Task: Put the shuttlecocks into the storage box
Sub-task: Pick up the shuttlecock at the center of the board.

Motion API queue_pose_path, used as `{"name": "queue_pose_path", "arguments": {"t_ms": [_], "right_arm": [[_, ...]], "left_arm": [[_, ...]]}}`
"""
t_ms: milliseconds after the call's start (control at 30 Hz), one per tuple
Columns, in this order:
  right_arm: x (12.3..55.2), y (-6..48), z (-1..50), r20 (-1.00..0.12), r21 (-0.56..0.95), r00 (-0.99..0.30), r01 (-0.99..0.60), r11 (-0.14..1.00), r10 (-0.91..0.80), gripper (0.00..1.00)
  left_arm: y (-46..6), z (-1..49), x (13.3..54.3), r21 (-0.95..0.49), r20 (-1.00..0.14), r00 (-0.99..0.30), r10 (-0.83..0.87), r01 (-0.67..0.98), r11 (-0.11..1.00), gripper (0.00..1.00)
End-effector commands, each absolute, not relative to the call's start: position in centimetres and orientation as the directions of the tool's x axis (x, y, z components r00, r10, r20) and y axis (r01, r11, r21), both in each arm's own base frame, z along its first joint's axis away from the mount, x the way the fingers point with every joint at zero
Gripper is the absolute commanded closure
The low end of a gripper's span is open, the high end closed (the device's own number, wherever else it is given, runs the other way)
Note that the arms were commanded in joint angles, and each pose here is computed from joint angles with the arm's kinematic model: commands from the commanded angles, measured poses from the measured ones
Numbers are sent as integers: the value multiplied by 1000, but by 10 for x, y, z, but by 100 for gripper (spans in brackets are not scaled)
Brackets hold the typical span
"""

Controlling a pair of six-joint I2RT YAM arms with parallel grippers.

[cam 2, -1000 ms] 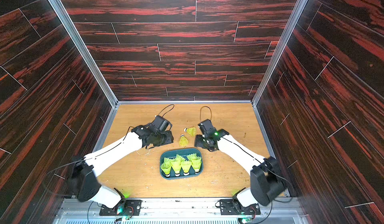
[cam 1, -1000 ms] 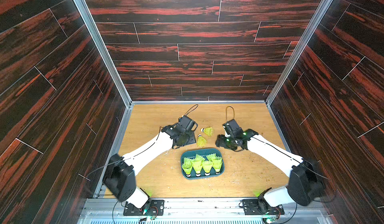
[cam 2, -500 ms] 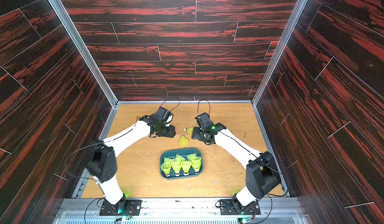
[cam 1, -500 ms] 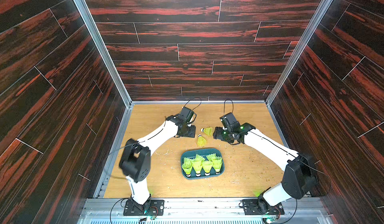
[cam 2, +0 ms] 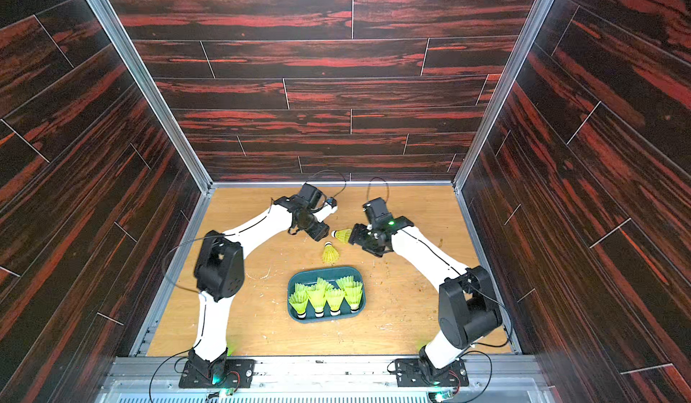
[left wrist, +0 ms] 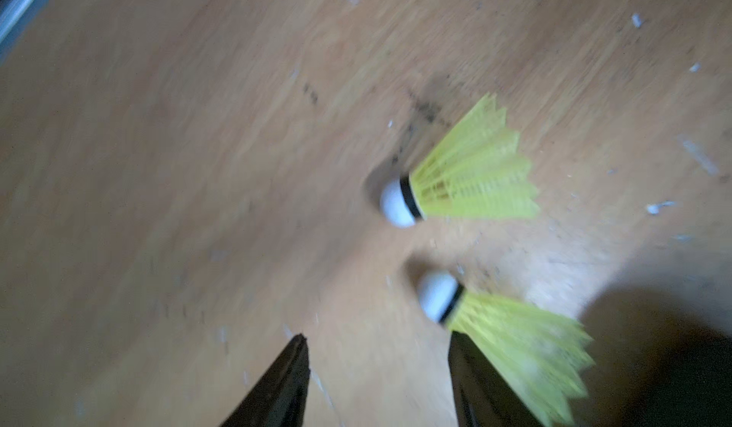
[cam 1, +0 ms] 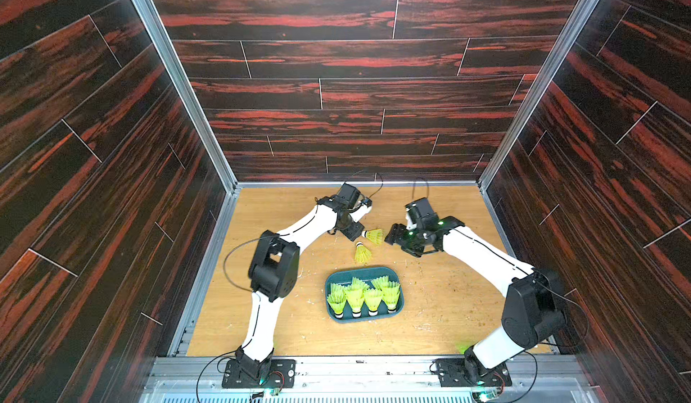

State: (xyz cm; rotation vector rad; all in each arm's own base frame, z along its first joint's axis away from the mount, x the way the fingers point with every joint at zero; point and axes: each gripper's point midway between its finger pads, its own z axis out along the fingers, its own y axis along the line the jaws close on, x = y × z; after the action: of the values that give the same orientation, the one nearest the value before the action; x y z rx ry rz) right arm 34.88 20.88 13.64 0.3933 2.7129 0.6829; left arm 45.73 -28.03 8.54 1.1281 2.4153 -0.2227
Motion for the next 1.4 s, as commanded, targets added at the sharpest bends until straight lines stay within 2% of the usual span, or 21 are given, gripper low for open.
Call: {"name": "queue_pose_path", "arguments": {"t_ms": [0, 200, 500, 900, 1167, 1367], "right_arm": [[344, 211, 143, -138, 590, -913, 236, 773, 384, 16], [350, 208, 155, -93, 652, -890, 285, 703, 447, 2], [347, 193, 162, -91, 656, -872, 311, 687, 481, 2], [326, 188, 150, -52, 677, -865, 337, 654, 499, 3], [337, 174, 149, -53, 699, -841, 354, 621, 539, 3], [343, 164, 144, -46, 699, -834, 367, 614, 550, 3]], "left_arm": [[-288, 78, 460, 86, -460, -434, 775, 846, 525, 40], [-298, 64, 472, 135, -427, -349, 835, 888, 440, 39], [-316, 49, 453, 117, -386, -216, 897, 953, 279, 40], [-333, 32, 460, 135, -385, -205, 900, 952, 275, 44], [-338, 23, 463, 123, -389, -223, 894, 949, 290, 56], [-342, 23, 468, 132, -403, -232, 885, 943, 307, 53]]}}
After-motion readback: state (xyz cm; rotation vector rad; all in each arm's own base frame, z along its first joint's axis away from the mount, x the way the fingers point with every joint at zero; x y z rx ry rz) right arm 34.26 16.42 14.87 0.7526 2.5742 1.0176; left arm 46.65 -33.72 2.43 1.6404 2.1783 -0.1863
